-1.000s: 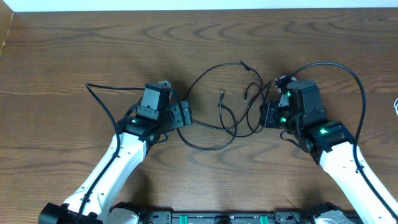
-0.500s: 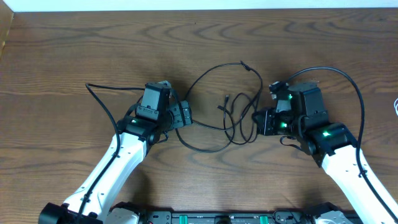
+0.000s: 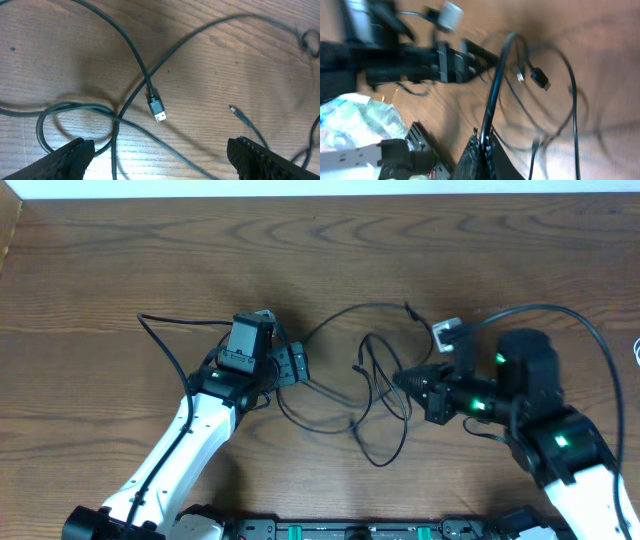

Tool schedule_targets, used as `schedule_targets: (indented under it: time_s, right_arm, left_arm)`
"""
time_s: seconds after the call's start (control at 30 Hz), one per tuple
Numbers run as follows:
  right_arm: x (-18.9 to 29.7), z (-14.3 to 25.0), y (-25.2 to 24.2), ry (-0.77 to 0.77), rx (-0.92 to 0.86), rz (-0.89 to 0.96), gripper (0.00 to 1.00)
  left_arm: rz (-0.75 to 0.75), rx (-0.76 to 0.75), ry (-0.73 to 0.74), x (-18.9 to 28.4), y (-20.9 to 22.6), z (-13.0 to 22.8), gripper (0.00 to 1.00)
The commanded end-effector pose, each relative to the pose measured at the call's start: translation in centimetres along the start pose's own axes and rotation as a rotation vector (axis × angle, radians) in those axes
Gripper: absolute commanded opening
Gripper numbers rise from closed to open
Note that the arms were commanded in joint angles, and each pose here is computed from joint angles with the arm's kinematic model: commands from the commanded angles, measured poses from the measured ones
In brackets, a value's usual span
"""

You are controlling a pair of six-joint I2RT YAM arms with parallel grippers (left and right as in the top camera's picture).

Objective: Untangle cables

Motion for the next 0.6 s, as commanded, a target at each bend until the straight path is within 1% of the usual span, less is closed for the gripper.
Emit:
schedule_targets:
  time_s: [0.0, 0.13, 0.27, 0.47, 0.57]
  right_arm:
    - [2.4, -1.2, 2.0, -0.131, 0.138, -0.026, 0.01]
    - [3.4, -1.7, 2.1, -0.210, 0.164, 0.043, 0.01]
    - [3.2, -1.8, 1.1, -0.221, 0.139, 0.127, 0.02]
    - [3.2, -1.4, -1.7, -0.220, 0.066, 0.368, 0.01]
    - [4.1, -1.5, -2.5, -0.263, 0.058, 0.482, 0.01]
  left_arm:
    - [-0.013, 0.007, 0.007, -0.2, 0.3, 0.1, 0.91]
    - [-0.012, 0.008, 0.007, -0.2, 0.3, 0.1, 0.91]
    - [-0.012, 0.007, 0.007, -0.2, 0.3, 0.1, 0.91]
    - [-0.013, 0.007, 0.007, -0.2, 0.3, 0.1, 0.91]
    - [-0.014, 0.007, 0.010, -0.2, 0.3, 0.2, 0.92]
Point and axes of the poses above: each gripper's point midway between its finger pads, its own x axis back along the fingers, its own y axis along the line the jaws close on, z = x × y, the point moved 8 cm from there along x, back along the fingers, and after that the axes turned 2 degrees about -x, right-handed, at the moved point
